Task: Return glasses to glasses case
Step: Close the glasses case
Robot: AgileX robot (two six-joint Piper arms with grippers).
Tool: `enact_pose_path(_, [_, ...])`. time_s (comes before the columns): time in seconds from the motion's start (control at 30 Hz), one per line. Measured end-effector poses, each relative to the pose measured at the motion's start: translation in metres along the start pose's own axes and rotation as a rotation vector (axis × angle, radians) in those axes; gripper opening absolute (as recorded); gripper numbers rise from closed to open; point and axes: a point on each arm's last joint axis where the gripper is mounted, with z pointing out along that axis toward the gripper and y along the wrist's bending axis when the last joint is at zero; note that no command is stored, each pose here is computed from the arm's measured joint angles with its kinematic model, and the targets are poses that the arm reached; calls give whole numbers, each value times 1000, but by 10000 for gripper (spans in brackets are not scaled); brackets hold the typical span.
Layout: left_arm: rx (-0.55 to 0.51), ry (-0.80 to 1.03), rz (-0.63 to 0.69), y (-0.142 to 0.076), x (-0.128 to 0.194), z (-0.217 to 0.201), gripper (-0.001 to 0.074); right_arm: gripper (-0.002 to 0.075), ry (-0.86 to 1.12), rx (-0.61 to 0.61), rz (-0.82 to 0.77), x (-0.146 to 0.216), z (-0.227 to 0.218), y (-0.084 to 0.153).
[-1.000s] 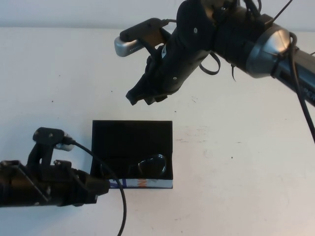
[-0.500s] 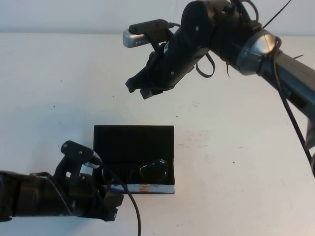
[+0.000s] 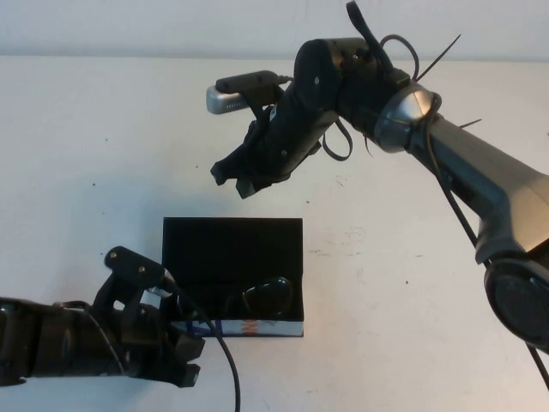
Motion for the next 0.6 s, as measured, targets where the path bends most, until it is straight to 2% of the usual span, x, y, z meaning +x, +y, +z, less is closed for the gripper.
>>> enact_pose_path(0.6, [5,-6,14,5,-8,8,-1,-11,146,-54,8,15,11,0])
